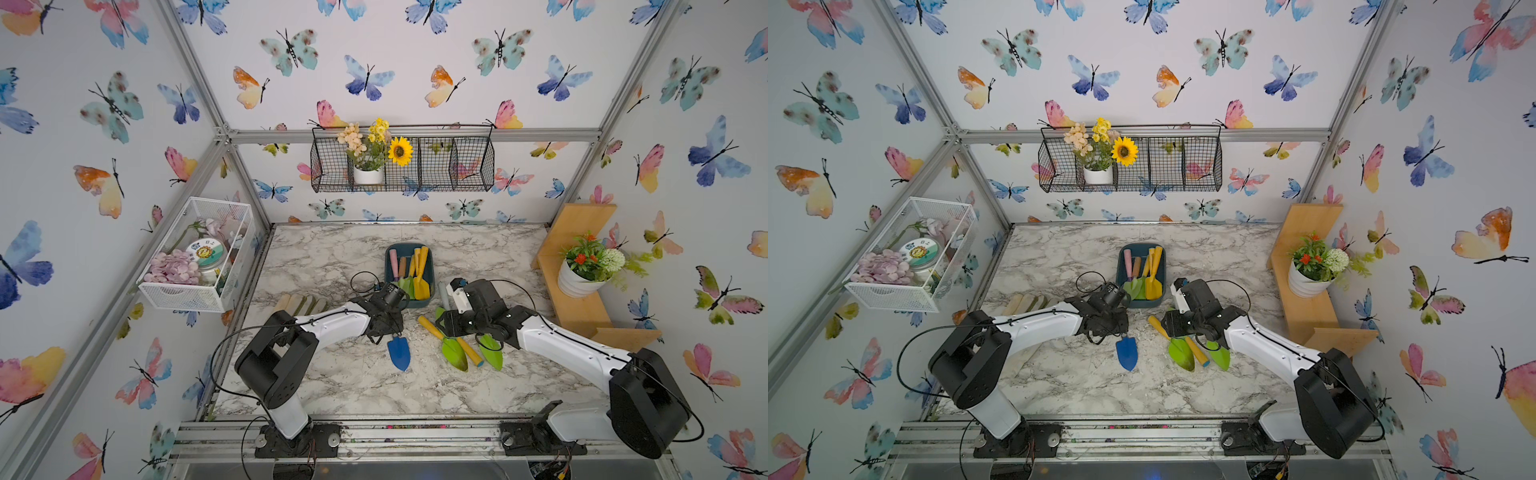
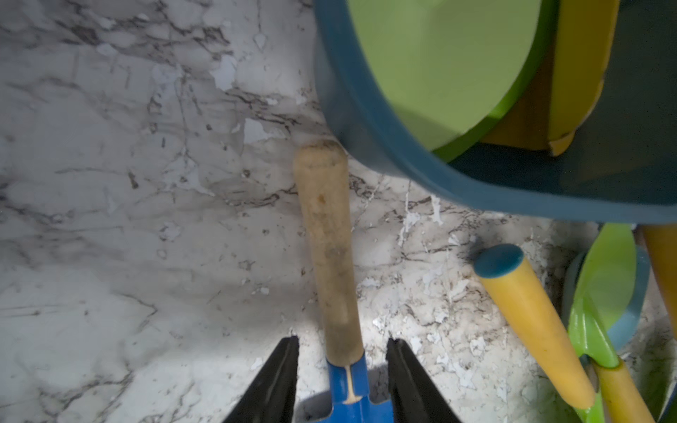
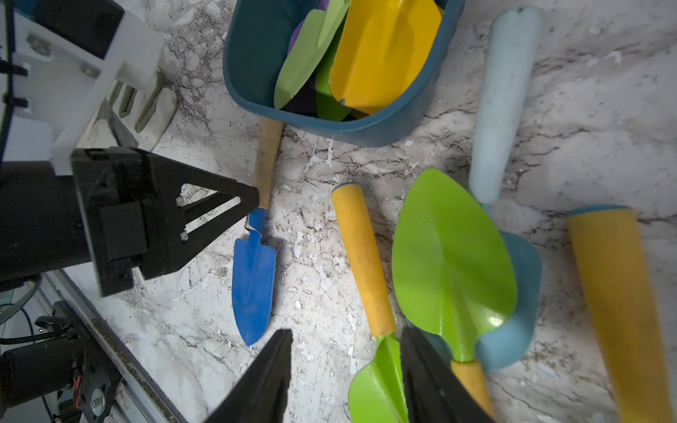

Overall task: Put the shovel into the storage box
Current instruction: Pick up the shovel from the center of the board.

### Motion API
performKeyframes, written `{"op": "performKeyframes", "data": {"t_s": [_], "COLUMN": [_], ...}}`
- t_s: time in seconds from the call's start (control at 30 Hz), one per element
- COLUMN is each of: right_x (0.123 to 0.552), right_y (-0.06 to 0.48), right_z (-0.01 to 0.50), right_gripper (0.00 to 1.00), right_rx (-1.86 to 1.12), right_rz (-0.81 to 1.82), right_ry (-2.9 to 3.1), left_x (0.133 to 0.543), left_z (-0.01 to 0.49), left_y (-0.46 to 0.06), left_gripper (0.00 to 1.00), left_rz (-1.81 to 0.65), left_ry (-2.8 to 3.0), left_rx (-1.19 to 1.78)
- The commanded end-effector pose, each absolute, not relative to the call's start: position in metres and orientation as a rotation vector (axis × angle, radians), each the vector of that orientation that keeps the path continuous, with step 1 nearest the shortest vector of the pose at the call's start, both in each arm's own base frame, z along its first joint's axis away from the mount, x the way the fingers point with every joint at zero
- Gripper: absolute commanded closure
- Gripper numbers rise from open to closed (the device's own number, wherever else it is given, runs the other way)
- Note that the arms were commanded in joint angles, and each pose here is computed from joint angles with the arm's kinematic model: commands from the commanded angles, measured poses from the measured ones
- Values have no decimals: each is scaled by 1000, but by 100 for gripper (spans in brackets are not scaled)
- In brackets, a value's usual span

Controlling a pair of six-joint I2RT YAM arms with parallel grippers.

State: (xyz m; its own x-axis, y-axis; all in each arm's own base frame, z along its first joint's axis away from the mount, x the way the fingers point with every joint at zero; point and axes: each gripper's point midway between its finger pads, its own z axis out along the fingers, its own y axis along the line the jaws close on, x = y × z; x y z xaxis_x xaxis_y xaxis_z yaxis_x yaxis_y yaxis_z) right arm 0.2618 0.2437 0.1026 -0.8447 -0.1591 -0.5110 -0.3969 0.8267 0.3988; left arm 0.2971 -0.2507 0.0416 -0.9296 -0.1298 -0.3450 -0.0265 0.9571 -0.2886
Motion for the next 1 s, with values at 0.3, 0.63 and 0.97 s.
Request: {"op": "performKeyframes", "data": {"t_s": [0.3,0.63,0.97], "right_x": [263,263,265], "right_y": [243,239,240], "right_z": [97,94,98], "right_gripper": [48,48,48], "right_rx": [-385,-369,-363], "right_rz": [680,658,664], "right_ry": [2554,2562,2551], "left_x": [299,288,281], "left_z": [20,10,37], "left_y": [-249,-241,-228], "left_gripper": [64,78,93], "left_rz": [-239,-220,-229], "left_ry": [2784,2804,2751], "left_rx": [-44,-56,-65]}}
